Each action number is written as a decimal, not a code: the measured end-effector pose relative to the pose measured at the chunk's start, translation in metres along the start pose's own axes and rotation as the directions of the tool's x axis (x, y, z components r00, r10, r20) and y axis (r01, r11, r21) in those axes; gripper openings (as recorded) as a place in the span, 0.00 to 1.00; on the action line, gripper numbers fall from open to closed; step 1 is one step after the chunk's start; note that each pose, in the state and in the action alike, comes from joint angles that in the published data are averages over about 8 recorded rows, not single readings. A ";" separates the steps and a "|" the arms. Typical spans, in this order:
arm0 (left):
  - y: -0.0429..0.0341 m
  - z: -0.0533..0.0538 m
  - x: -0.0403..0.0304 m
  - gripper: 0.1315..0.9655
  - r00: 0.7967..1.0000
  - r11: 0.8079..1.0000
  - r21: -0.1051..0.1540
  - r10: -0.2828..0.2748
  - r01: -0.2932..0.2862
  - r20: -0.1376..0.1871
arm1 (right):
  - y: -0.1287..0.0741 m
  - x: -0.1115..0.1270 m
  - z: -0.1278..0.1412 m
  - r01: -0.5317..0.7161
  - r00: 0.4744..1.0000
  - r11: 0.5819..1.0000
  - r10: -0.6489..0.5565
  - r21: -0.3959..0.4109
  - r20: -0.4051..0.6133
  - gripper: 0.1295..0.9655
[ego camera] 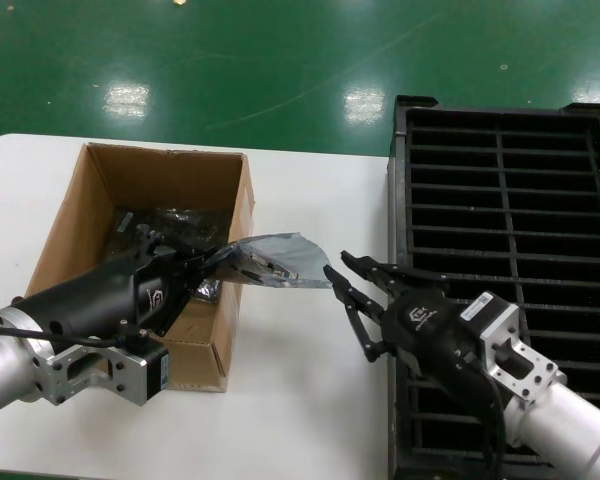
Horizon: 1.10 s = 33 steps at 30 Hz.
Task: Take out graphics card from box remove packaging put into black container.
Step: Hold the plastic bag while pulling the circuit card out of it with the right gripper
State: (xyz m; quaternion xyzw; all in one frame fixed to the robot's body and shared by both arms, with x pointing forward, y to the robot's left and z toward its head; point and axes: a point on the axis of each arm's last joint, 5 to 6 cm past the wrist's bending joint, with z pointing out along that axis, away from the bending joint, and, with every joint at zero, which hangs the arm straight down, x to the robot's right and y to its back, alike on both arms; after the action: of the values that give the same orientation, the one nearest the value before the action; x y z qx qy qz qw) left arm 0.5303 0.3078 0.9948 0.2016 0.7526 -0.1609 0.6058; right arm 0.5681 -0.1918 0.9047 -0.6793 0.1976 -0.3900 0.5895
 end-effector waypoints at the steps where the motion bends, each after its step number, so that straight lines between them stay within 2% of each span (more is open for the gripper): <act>1: 0.0000 0.000 0.0000 0.01 1.000 1.000 0.000 0.000 0.000 0.000 | -0.001 0.000 0.001 0.004 1.000 1.000 -0.004 0.001 0.003 0.16; 3: 0.0000 0.000 0.0000 0.01 1.000 1.000 0.000 0.000 0.000 0.000 | -0.004 -0.001 0.004 0.012 1.000 1.000 -0.012 0.003 0.010 0.12; 7: 0.0000 0.000 0.0000 0.01 1.000 1.000 0.000 0.000 0.000 0.000 | -0.010 -0.003 0.007 0.026 0.999 1.000 -0.026 0.007 0.020 0.12; 15: 0.0000 0.000 0.0000 0.01 1.000 1.000 0.000 0.000 0.000 0.000 | -0.018 -0.008 0.014 0.038 0.999 0.999 -0.039 0.012 0.036 0.02; 20: 0.0000 0.000 0.0000 0.01 1.000 1.000 0.000 0.000 0.000 0.000 | -0.019 -0.009 0.019 0.042 0.998 0.999 -0.042 0.005 0.048 0.01; 33: 0.0000 0.000 0.0000 0.01 1.000 1.000 0.000 0.000 0.000 0.000 | -0.023 0.015 0.032 0.118 0.987 0.992 -0.112 -0.038 0.118 0.01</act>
State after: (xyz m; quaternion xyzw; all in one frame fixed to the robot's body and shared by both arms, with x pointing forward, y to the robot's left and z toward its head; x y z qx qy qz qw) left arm 0.5303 0.3078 0.9948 0.2016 0.7526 -0.1609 0.6058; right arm 0.5974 -0.1772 0.9317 -0.7242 0.1323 -0.3788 0.5609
